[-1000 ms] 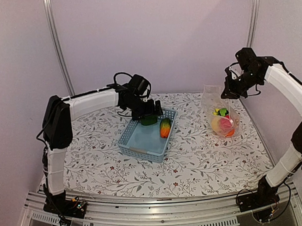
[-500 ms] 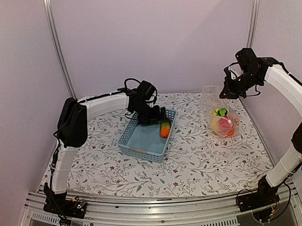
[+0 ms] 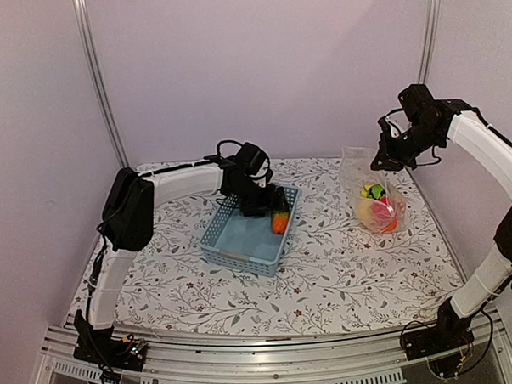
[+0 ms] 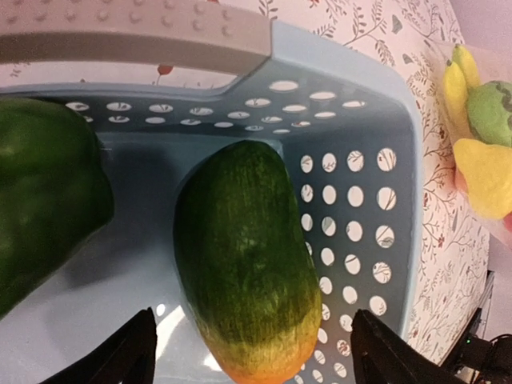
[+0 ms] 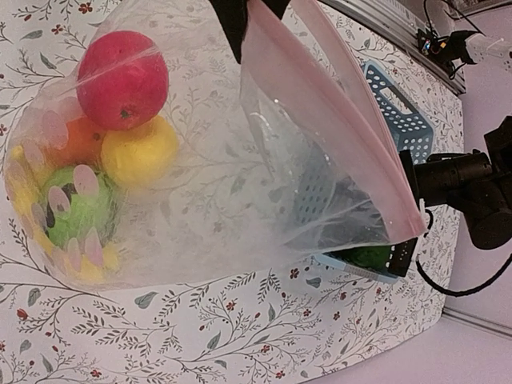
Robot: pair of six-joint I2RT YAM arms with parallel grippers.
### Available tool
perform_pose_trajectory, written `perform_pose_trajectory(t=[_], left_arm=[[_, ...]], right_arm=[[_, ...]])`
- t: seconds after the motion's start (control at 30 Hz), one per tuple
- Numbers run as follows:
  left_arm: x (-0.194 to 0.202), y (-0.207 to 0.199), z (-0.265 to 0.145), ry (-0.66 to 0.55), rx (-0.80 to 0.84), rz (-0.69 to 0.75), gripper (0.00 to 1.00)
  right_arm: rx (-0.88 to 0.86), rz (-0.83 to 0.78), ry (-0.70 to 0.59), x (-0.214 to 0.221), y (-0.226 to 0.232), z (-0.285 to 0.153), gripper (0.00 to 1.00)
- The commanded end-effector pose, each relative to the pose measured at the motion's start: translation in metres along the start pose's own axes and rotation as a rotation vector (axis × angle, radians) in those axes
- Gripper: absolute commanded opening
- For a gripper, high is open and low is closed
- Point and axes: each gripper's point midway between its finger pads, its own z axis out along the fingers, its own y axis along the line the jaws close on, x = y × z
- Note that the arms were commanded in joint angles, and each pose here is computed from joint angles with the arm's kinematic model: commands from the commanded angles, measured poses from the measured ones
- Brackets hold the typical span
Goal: Place the food in the zip-top bag and seal the zipper
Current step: Pick up the fake fruit from the bin.
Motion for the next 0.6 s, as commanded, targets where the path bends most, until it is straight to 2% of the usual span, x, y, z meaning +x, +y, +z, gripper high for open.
perform_pose_trajectory(t=[0.0, 0.57], left_arm=[[0.017, 0.004, 0.022, 0.048, 0.011, -0.03, 0.8], [0.021, 0.005, 0.029, 0.057, 0.036, -0.066, 0.6]], right_arm=[[-0.017, -0.013, -0.018, 0.002, 0.004, -0.008, 0.0], [-0.02, 0.003, -0.002, 0.012, 0.001, -0.005, 0.0]])
